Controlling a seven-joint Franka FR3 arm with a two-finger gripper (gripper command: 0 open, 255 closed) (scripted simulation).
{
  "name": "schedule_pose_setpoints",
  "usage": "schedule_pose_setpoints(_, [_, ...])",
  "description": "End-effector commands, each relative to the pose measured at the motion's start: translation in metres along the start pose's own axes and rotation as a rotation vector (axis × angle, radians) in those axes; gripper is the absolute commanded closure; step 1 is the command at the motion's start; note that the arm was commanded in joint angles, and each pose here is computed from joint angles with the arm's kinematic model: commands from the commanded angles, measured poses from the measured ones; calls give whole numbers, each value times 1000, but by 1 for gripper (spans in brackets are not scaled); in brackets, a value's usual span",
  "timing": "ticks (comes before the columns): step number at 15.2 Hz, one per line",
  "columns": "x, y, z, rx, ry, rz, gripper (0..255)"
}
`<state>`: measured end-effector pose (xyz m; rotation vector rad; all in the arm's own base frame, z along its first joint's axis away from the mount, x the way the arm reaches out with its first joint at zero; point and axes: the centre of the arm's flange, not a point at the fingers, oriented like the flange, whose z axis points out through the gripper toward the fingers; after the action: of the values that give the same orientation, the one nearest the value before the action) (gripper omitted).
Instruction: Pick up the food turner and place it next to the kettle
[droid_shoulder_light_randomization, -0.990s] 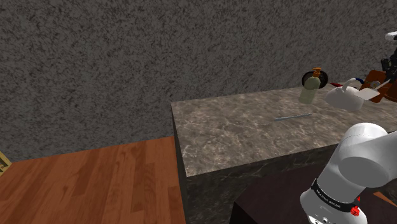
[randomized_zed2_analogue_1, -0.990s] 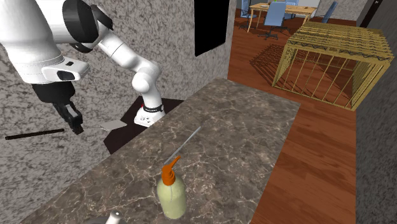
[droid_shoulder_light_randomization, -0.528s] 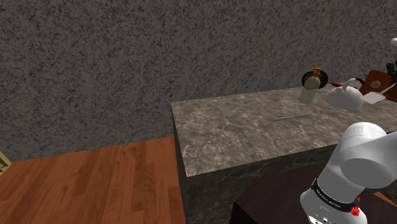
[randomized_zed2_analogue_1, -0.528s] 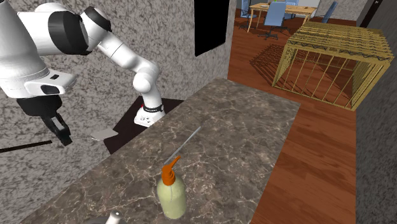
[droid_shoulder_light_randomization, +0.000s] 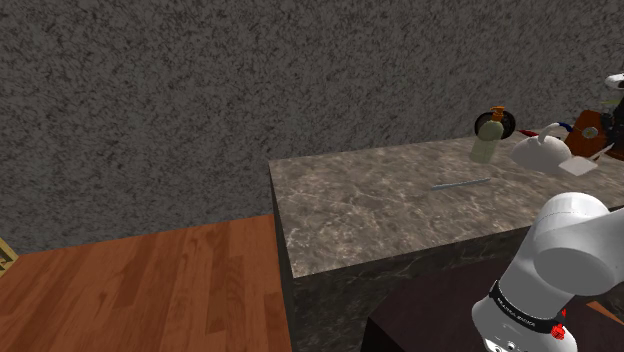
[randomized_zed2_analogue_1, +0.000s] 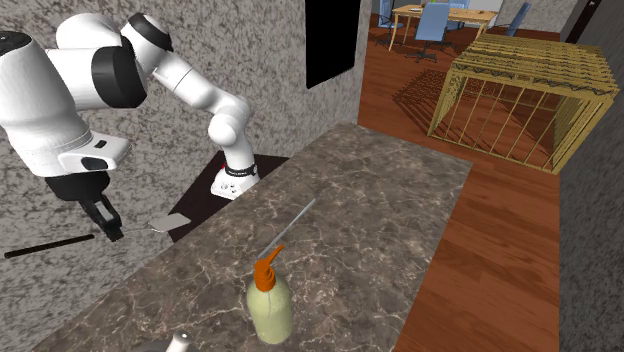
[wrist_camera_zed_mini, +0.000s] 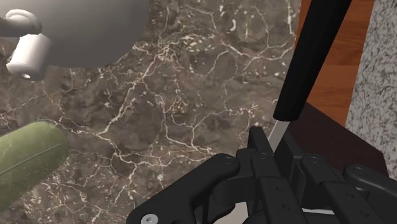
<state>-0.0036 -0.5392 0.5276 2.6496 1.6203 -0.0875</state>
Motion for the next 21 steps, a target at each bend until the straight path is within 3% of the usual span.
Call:
schedule_pose_setpoints(1, [0, 1, 11, 0, 0, 0, 255])
schedule_pose_setpoints(21, [7, 1, 117, 0, 0, 0, 255])
